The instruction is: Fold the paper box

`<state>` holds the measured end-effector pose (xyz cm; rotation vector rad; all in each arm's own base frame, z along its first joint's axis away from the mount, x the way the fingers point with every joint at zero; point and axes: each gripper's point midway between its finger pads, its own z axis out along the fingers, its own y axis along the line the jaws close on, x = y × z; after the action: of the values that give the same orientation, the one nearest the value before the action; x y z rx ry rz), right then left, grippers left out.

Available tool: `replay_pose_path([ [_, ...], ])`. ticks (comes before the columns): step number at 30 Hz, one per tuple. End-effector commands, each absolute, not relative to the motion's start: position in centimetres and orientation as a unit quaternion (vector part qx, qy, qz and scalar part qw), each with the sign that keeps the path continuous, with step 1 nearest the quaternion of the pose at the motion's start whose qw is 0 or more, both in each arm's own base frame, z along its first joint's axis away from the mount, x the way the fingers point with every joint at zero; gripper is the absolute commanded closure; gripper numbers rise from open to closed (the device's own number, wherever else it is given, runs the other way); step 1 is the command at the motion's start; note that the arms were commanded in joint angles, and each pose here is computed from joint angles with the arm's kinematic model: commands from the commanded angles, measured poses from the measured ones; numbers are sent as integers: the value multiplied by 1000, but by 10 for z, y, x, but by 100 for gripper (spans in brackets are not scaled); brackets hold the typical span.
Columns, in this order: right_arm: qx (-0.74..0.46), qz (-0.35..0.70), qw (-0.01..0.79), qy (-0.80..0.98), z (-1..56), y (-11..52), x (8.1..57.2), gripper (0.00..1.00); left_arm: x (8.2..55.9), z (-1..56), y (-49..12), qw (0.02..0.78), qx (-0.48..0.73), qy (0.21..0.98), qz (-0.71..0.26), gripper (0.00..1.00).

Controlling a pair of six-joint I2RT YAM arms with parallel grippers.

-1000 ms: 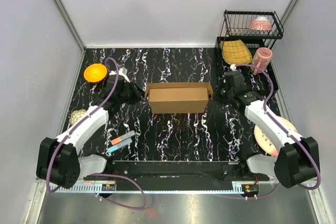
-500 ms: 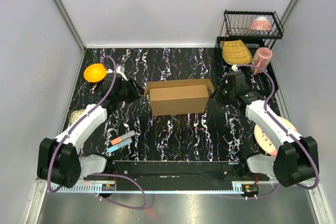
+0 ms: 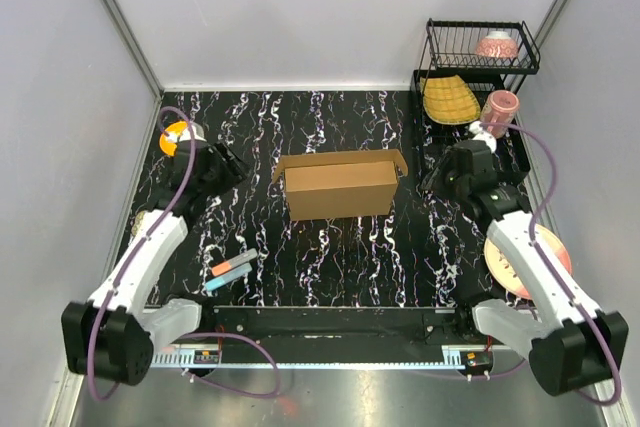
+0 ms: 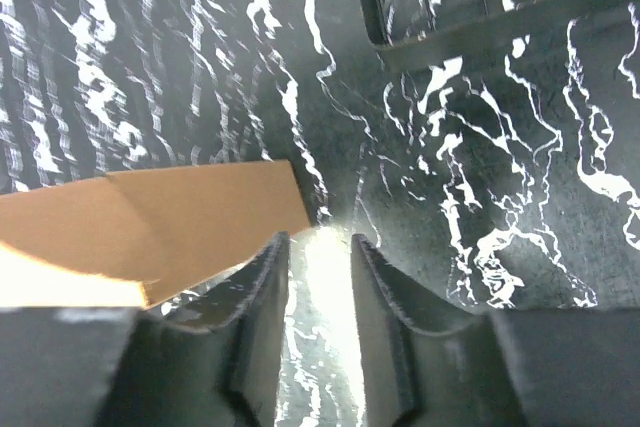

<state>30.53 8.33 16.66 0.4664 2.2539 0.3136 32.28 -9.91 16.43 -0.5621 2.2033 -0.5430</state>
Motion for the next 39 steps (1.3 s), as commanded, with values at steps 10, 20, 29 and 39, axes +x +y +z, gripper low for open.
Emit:
replay_pose_path([
  [10,-1,250,561,789,298,124,304,26,314,282,-62,598,-200,748,-208,21],
  [20,-37,254,519,815,271,139,324,41,312,282,-76,586,-183,751,-242,22],
  [29,-39,251,497,830,251,143,334,43,312,282,-85,576,-171,756,-261,22],
  [39,-29,257,482,837,240,149,339,53,306,277,-95,564,-146,764,-278,23],
])
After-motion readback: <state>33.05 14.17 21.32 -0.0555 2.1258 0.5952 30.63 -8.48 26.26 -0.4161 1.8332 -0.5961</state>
